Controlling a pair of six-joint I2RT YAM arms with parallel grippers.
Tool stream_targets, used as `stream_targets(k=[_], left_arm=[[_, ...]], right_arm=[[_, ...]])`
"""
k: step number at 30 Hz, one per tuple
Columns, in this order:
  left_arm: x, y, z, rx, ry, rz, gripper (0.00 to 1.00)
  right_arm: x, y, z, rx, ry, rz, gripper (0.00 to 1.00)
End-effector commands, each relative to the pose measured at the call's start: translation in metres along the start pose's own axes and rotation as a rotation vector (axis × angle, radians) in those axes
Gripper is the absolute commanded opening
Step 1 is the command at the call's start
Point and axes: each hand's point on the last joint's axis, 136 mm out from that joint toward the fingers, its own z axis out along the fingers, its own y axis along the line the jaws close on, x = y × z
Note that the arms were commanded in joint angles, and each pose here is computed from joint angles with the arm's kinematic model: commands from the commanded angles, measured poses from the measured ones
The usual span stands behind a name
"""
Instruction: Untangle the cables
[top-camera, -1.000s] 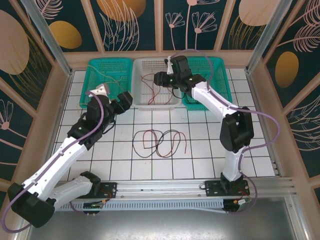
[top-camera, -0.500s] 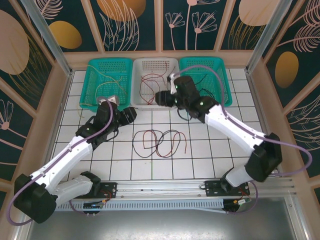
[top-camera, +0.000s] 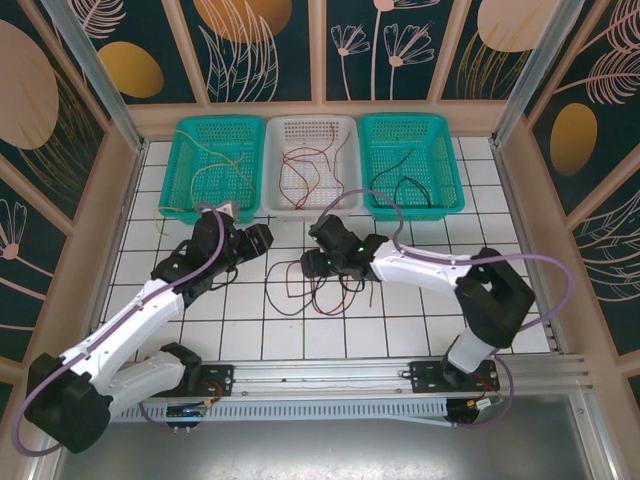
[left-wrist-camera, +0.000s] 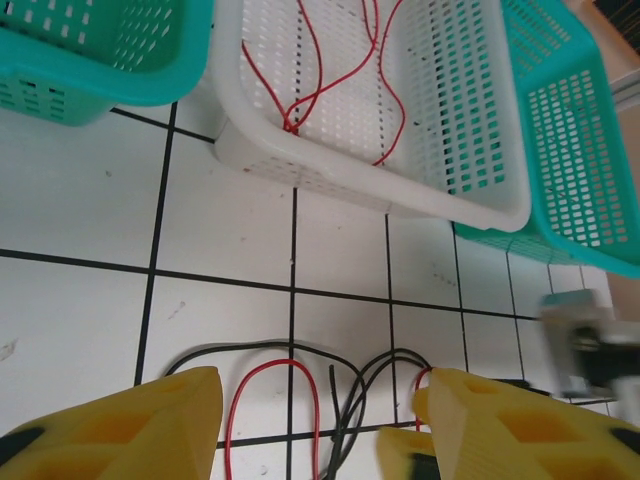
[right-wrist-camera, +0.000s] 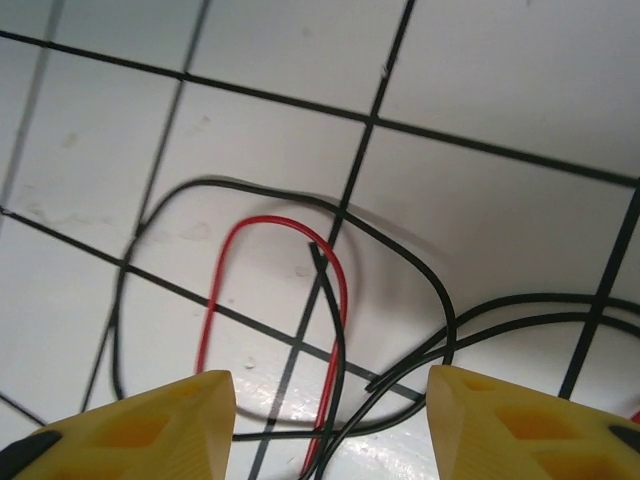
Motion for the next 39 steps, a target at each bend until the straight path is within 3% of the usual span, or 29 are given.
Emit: stream_targets(k=[1,7,12,14,18,20,24,32,39], left_arm=[[0.000,0.001,-0.004,0.014,-0.015,-0.019,0.56],[0.002,0.002,-0.003,0.021,-0.013,-0.023,0.56],[0.000,-0.003,-0.002,0.040,-0.016,-0.021,0.56],[-0.001,-0.005,-0.002,0.045,-0.016,-0.021,0.56],[-0.004,-0.012,-0.003,0.074,-0.019,-0.015,0.57],[-0.006,-0.023,-0.005,0.125,-0.020,-0.008,0.59],[-0.013,-0.048,-0.012,0.249,-0.038,-0.006,0.59],[-0.026,-0.123,-0.043,0.625,-0.061,0.031,0.59],[-0.016,-0.169,-0.055,0.785,-0.035,0.150,0.70]], right_arm=[[-0.013,0.006,0.010,0.017,-0.028,0.004,0.49],[-0.006,0.002,0.033,0.049,0.015,-0.024,0.39],[-0.004,0.006,0.039,0.025,0.022,-0.029,0.40],[-0.004,0.006,0.040,0.029,0.022,-0.033,0.24],[-0.012,0.005,0.026,0.052,-0.012,-0.049,0.07],[-0.021,0.012,0.008,0.031,-0.055,-0.065,0.00],[-0.041,0.032,-0.042,-0.060,-0.170,-0.088,0.00],[-0.087,0.052,-0.157,-0.172,-0.412,-0.086,0.00],[-0.131,0.056,-0.242,-0.172,-0.623,-0.097,0.00]])
